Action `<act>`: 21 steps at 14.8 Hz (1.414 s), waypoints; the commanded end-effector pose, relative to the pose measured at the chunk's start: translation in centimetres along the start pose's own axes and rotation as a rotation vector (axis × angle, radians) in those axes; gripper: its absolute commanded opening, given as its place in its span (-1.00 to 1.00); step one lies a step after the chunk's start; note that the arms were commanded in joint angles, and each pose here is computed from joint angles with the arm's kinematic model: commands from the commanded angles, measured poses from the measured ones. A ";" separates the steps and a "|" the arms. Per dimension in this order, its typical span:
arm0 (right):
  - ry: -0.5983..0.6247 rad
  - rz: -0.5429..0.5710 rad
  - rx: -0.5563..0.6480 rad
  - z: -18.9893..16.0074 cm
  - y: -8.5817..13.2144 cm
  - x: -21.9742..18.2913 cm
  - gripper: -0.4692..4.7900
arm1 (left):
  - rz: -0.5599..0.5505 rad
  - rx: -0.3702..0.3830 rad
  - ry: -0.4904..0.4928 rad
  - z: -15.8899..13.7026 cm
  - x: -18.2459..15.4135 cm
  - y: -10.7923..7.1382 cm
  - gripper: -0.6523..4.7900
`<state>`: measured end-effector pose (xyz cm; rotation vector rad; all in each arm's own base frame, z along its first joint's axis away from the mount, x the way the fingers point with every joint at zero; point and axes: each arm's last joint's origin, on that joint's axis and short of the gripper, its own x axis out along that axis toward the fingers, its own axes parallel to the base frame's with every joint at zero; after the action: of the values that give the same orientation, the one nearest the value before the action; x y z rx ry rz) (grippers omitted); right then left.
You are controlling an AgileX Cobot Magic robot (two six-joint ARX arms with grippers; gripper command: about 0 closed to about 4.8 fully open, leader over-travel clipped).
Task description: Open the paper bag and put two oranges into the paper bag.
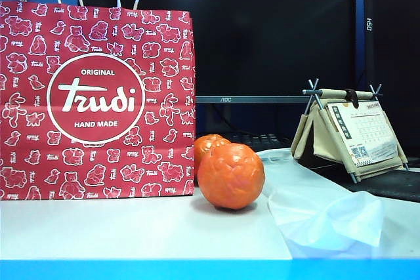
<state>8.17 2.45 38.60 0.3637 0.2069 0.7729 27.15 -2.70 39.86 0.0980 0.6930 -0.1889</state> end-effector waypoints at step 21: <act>-0.002 0.009 -0.001 0.1 0.1 0.0 0.02 | 0.197 0.101 0.055 3.3 1.8 1.1 -0.78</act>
<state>8.17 2.46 38.51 0.3714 0.2194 0.7752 31.09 -2.53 40.35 0.2509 0.7455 -0.0458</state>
